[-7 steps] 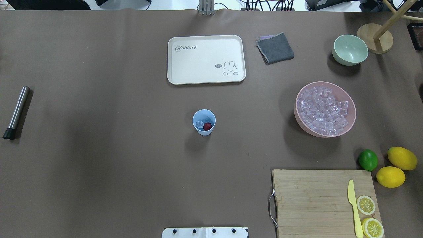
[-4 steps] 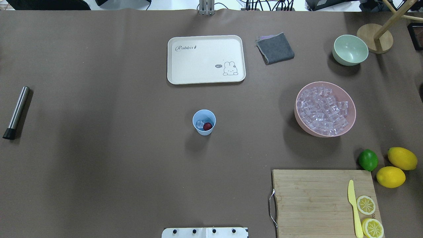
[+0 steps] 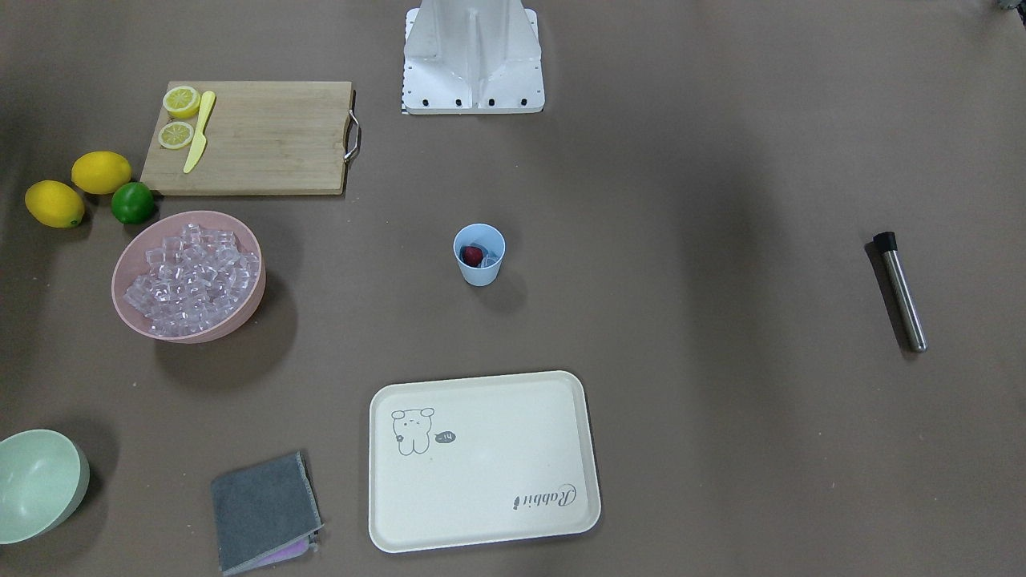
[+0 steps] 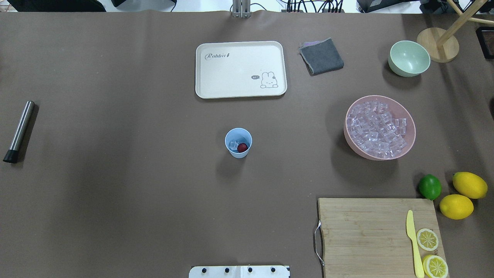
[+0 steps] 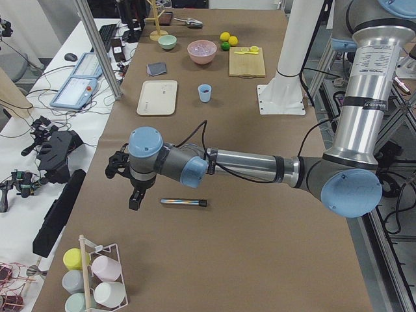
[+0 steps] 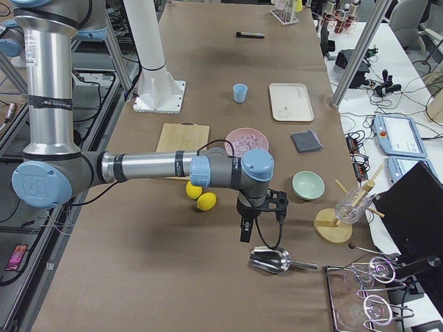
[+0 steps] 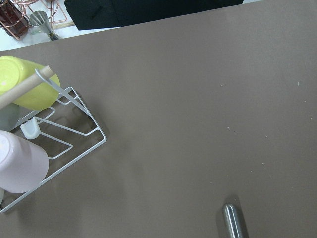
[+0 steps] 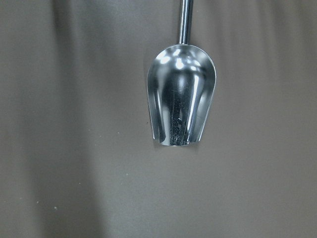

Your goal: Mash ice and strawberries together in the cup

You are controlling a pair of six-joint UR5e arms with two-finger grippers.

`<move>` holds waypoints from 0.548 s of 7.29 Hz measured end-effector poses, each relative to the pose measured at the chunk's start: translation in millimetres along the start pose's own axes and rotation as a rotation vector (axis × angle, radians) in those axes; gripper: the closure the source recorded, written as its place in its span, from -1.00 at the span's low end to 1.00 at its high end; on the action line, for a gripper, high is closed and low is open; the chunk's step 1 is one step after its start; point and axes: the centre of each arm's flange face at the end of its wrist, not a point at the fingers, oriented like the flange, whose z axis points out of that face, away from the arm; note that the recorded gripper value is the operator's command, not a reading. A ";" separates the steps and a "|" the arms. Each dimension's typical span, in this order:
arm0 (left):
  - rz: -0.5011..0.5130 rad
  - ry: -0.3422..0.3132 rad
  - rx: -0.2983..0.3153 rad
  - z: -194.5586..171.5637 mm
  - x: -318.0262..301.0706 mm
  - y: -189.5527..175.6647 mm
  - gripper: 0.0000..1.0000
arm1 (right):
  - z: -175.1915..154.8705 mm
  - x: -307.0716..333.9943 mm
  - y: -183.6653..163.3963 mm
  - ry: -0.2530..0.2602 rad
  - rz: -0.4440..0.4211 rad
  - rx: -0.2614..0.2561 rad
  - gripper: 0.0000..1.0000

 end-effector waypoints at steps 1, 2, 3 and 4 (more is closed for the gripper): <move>-0.009 -0.002 -0.010 3.4 -3.5 7.4 -0.97 | 3.0 8.7 4.3 -0.025 0.013 0.001 -1.00; -0.016 -0.013 -0.021 7.7 -7.7 15.0 -0.97 | 3.8 15.1 8.7 -0.044 0.026 0.002 -1.00; -0.019 -0.026 -0.025 9.8 -9.9 18.4 -0.96 | 4.8 19.3 11.3 -0.052 0.035 0.001 -1.00; -0.020 -0.033 -0.028 11.4 -11.1 20.8 -0.96 | 5.2 21.8 13.0 -0.054 0.039 0.001 -1.00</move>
